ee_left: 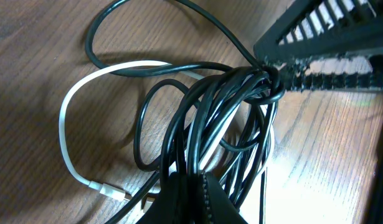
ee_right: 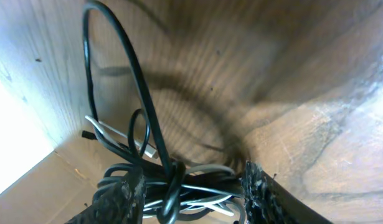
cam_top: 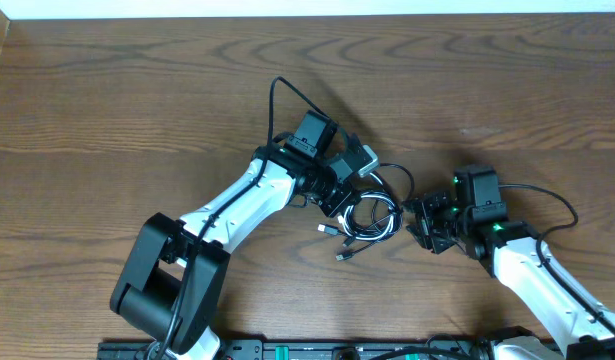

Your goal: Untangle cables

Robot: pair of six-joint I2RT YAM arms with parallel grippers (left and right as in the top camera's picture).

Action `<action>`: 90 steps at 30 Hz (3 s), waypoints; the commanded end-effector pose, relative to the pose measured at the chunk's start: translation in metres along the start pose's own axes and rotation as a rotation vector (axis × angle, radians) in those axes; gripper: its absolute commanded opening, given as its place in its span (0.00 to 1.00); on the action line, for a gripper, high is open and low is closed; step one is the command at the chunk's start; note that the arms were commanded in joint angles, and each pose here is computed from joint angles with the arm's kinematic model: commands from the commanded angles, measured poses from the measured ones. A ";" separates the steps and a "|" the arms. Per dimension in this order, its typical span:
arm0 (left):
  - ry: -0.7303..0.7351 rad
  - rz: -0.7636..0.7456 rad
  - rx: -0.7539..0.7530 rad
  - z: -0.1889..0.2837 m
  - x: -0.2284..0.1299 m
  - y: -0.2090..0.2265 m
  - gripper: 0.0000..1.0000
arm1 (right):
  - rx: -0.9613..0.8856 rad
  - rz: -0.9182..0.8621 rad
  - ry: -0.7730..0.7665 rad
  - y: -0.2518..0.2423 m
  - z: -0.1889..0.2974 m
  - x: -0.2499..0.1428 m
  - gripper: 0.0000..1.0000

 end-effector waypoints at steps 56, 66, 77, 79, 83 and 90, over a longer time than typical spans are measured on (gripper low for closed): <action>0.035 0.038 0.244 0.009 -0.003 0.023 0.08 | 0.193 0.394 -0.113 0.041 0.024 -0.008 0.01; 0.047 0.047 0.299 0.010 -0.005 0.028 0.08 | 0.182 0.422 -0.281 0.035 0.054 -0.002 0.01; 0.028 0.029 0.161 0.004 -0.002 0.009 0.08 | 0.118 0.295 -0.221 0.023 0.043 -0.003 0.42; 0.028 0.020 0.134 0.001 -0.001 0.003 0.08 | 0.109 0.252 -0.201 0.021 0.040 -0.003 0.43; 0.052 -0.051 0.102 -0.005 -0.002 -0.010 0.08 | 0.085 0.172 -0.153 0.016 0.032 -0.005 0.40; 0.070 -0.119 0.081 -0.012 -0.002 -0.024 0.08 | 0.026 0.105 -0.135 0.008 0.017 0.000 0.41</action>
Point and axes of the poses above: each gripper's point midway between its finger pads, its own z axis back along the fingers, its own y axis along the line the jaws close on, x = y × z, the point moved 6 cm from there along z, back along the fingers, and after that the axes turned 3 degrees about z, right-handed, at the moved point
